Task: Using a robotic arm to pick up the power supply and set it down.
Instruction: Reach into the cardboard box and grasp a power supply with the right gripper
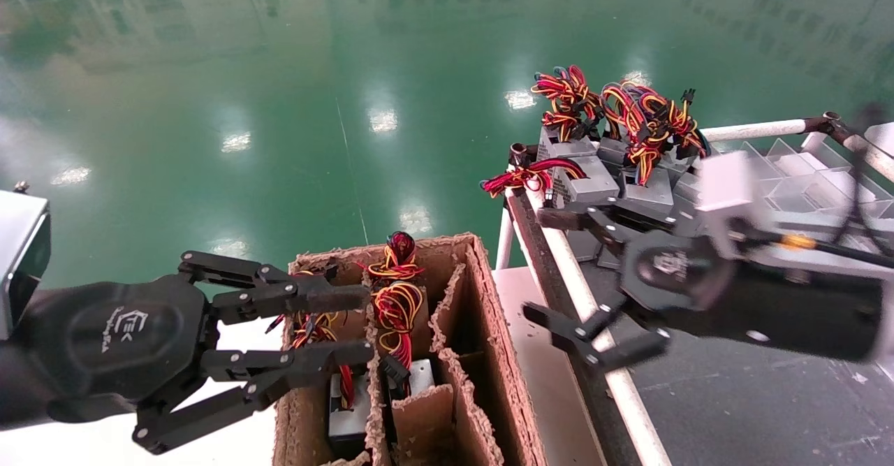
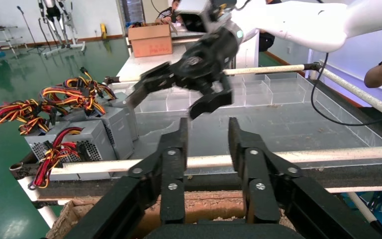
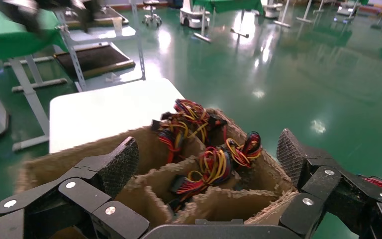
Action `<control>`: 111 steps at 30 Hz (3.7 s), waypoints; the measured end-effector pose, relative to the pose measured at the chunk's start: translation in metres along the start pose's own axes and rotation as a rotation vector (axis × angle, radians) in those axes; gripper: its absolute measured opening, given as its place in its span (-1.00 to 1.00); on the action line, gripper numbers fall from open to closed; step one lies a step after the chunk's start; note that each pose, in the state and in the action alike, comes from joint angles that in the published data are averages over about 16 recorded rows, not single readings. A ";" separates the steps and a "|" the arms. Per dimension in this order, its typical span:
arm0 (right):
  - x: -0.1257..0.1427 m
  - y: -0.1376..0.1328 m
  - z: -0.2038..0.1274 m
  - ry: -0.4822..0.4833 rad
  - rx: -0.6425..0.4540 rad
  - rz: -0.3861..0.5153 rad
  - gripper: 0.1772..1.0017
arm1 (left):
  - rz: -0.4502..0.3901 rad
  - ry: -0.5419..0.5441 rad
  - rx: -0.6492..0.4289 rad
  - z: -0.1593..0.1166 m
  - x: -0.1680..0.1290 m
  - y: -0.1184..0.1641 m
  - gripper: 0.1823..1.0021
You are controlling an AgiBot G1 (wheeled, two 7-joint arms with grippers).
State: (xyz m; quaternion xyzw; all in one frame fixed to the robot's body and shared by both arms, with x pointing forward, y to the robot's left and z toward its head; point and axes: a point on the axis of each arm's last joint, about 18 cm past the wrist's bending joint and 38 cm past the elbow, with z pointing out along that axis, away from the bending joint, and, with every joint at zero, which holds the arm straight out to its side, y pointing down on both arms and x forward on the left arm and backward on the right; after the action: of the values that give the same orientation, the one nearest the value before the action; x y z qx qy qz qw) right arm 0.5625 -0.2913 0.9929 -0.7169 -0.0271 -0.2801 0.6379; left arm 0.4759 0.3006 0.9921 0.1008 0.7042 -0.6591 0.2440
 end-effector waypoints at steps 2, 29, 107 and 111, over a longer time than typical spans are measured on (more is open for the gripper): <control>0.007 0.004 0.011 -0.003 -0.014 0.015 1.00 | 0.000 0.000 0.000 0.000 0.000 0.000 -0.53; 0.041 0.038 0.096 -0.037 -0.113 0.156 1.00 | 0.000 -0.001 0.000 0.000 0.000 0.000 0.79; 0.025 0.110 0.184 -0.029 -0.242 0.306 -0.77 | 0.000 0.000 0.000 0.000 0.000 0.000 1.00; 0.023 0.108 0.184 -0.041 -0.230 0.301 -0.87 | 0.000 0.000 0.000 0.000 0.000 0.000 1.00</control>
State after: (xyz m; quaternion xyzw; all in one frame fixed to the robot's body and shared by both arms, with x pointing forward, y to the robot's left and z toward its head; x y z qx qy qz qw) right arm 0.6918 -0.1474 0.9006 -0.7865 0.0996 -0.1680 0.5859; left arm 0.4761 0.3008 0.9921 0.1005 0.7041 -0.6593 0.2441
